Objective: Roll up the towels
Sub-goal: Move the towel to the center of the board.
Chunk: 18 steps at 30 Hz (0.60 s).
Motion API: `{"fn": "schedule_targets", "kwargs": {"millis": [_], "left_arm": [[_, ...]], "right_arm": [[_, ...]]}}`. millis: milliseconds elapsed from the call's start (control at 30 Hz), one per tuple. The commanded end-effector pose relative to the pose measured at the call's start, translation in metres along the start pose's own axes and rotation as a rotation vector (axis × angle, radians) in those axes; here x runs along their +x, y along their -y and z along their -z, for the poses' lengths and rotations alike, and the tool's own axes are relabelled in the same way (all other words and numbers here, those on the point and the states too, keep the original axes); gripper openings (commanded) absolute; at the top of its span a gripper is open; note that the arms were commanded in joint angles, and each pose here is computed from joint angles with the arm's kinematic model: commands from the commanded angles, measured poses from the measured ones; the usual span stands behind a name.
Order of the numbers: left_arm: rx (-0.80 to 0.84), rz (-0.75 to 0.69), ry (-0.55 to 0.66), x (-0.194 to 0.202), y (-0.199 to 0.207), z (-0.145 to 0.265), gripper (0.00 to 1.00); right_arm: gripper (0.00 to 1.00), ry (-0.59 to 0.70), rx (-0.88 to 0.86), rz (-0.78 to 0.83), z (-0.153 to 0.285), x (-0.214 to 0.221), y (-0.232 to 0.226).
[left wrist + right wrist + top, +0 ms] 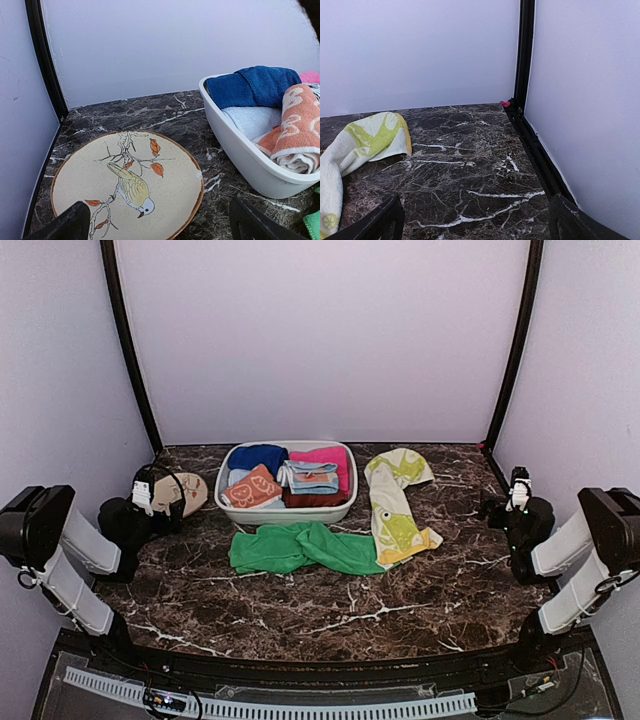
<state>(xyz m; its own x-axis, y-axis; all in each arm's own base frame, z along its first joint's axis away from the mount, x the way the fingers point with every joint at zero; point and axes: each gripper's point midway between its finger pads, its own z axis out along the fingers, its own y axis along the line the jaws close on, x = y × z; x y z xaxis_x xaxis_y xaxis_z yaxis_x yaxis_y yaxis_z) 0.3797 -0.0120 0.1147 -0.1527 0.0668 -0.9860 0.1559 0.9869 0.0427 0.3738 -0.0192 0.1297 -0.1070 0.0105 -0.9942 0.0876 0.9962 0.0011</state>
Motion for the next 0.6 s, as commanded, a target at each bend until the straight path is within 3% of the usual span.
{"fn": "schedule_targets", "kwargs": {"millis": [0,133,233,400,567], "left_arm": [[0.008,-0.016,0.038,-0.011,0.001,0.000,0.99],[0.007,-0.016,0.036,-0.010,0.001,0.000,0.99],[0.006,-0.016,0.038,-0.011,0.001,-0.001,0.99],[0.005,-0.002,0.013,-0.014,-0.002,-0.003,0.99],[0.163,-0.038,-0.208,-0.032,0.013,-0.028,0.99]], "right_arm": [[1.00,0.045,0.034,-0.018,-0.003,-0.013,0.007],[1.00,0.047,0.034,-0.018,-0.003,-0.013,0.007],[1.00,0.034,0.131,-0.057,-0.006,-0.021,0.023],[1.00,-0.125,0.167,-0.081,-0.031,-0.040,0.025],[1.00,-0.156,0.205,-0.401,-0.045,-0.063,0.026]]}}
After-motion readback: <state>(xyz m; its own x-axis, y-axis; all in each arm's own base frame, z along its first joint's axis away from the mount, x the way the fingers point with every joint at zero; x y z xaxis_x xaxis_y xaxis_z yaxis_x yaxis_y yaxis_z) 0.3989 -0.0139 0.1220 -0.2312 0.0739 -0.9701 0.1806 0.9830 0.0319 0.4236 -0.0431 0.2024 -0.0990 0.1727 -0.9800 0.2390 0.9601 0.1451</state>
